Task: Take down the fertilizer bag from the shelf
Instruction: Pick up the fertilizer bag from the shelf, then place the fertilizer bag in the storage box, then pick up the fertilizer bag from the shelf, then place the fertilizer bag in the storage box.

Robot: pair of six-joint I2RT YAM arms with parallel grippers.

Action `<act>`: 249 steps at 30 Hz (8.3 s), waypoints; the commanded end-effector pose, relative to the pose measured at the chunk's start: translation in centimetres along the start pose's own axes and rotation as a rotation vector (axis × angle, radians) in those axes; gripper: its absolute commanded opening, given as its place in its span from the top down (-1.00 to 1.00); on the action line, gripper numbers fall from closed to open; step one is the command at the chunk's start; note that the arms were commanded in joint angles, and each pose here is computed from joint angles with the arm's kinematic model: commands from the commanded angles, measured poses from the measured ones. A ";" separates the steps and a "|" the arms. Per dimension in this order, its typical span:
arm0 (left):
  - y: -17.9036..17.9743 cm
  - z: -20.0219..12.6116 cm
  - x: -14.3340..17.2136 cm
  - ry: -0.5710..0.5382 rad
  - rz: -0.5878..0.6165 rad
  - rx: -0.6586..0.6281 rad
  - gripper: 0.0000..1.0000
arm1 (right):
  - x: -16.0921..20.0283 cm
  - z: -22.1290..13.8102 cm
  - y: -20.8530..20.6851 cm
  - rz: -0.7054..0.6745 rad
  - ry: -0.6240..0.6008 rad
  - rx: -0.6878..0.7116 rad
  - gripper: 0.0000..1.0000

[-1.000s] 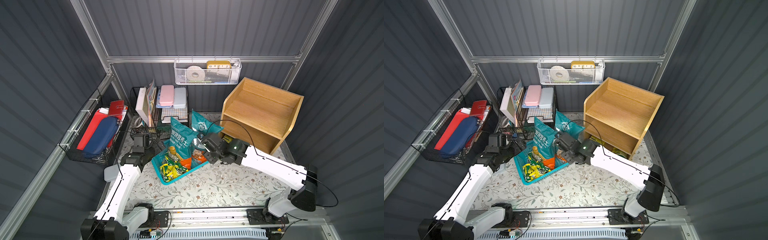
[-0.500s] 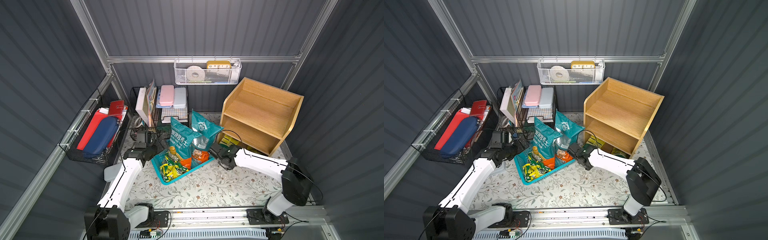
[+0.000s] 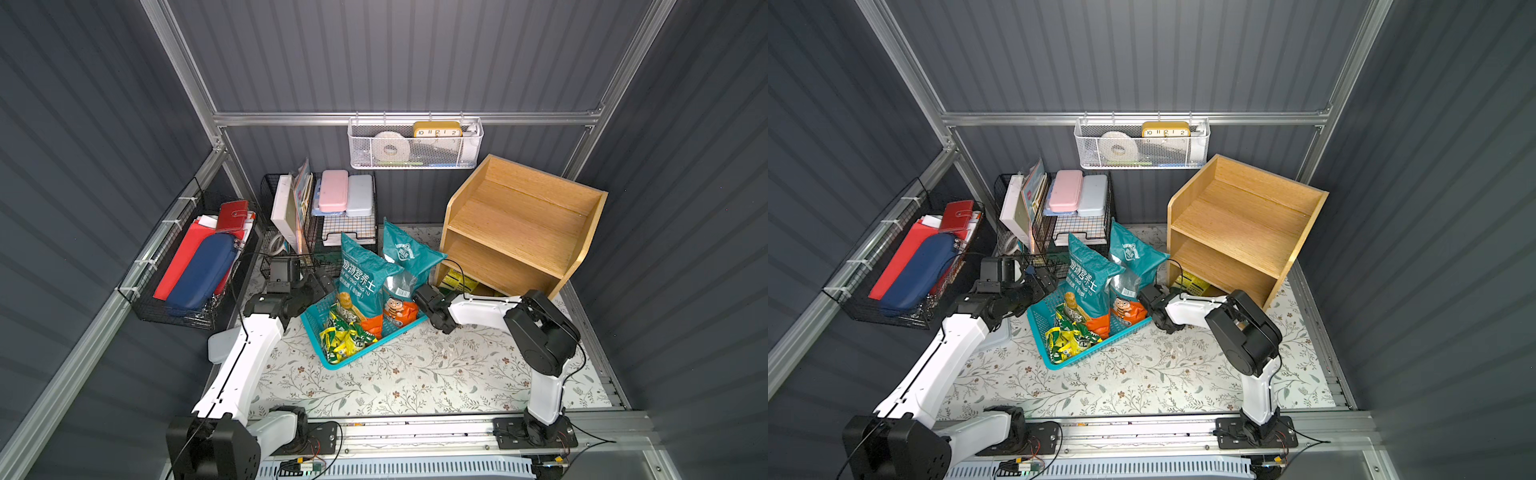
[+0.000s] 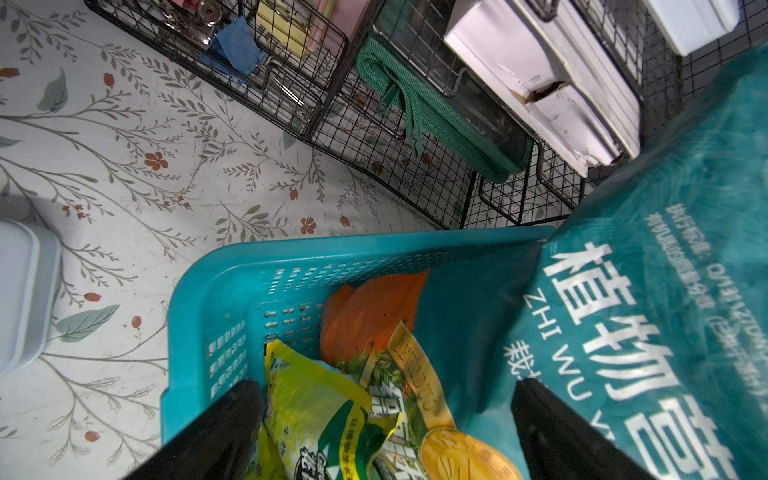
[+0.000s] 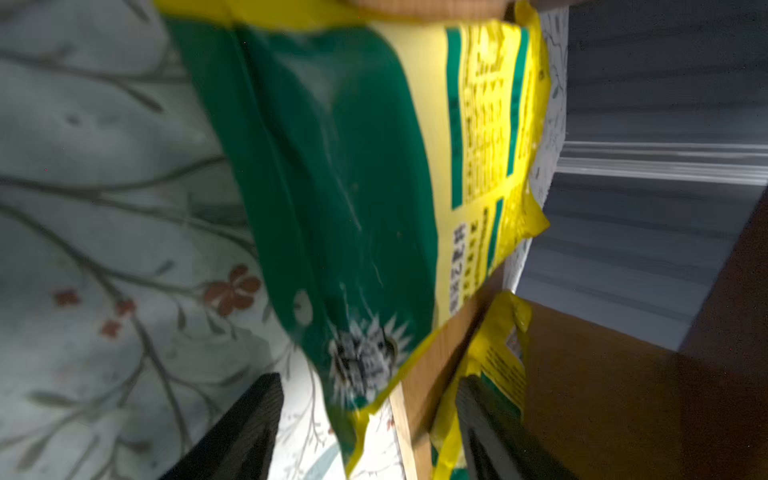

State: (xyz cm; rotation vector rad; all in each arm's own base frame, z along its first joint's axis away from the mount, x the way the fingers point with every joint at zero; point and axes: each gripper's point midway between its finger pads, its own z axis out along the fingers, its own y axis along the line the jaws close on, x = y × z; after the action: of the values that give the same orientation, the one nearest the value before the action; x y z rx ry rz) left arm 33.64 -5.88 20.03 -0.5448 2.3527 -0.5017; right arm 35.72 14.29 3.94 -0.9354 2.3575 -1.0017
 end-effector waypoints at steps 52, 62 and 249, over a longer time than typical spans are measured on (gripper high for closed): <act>5.1 -1.0 -2.5 -0.107 0.061 -0.328 -0.99 | -8.0 -43.8 -8.3 0.378 -0.924 -1.243 1.00; 12.2 -3.0 -3.8 -0.153 -0.018 -0.490 -0.99 | -16.3 -44.0 -2.2 0.328 -0.880 -1.406 1.00; 6.2 -2.2 -3.5 -0.081 -0.115 -0.138 -0.99 | -14.6 -40.6 7.9 0.005 -0.505 -1.641 1.00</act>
State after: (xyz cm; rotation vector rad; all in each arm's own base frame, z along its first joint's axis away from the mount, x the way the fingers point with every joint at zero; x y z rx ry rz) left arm 32.91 1.59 19.77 -0.7515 2.3161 -0.3505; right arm 16.78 45.15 26.10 -1.4148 2.3981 1.2628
